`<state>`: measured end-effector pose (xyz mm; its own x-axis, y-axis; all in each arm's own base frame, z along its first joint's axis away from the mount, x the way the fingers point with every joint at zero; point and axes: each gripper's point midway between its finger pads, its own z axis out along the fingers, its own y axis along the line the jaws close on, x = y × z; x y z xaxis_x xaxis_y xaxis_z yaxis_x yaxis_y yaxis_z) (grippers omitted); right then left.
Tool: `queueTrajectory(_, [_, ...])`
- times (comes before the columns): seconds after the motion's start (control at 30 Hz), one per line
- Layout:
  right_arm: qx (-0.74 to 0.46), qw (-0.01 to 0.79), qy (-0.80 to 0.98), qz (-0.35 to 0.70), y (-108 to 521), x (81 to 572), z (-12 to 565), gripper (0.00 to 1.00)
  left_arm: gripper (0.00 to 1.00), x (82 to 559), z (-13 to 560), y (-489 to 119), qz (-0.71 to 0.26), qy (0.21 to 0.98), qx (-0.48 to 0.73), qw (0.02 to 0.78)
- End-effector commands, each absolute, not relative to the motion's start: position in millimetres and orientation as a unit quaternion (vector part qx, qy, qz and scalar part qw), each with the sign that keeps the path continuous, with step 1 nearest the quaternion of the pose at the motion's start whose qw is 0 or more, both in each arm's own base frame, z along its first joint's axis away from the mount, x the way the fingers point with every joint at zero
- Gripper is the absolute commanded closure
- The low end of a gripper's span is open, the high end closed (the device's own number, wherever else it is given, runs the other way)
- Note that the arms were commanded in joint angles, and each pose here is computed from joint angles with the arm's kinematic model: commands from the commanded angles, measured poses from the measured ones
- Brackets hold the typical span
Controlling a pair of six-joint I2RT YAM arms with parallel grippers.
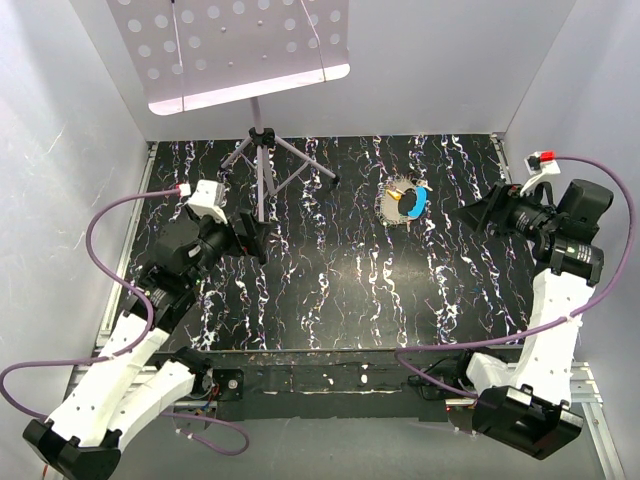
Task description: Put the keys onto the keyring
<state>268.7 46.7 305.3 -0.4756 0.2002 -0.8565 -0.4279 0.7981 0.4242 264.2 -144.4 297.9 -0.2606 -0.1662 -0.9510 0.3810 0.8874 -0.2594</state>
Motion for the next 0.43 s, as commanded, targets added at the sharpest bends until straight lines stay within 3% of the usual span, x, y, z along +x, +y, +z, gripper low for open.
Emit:
queueTrajectory(0.0, [-0.006,0.536,0.797,0.279,31.6,278.6,322.2,0.12,0.02,266.3,299.1,-130.4,-0.211,0.755,0.034,0.620])
queueTrajectory(0.4, [-0.009,0.539,0.792,0.285,34.0,276.5,323.4,0.12,0.02,261.9,295.4,-122.6,-0.190,0.758,0.045,0.623])
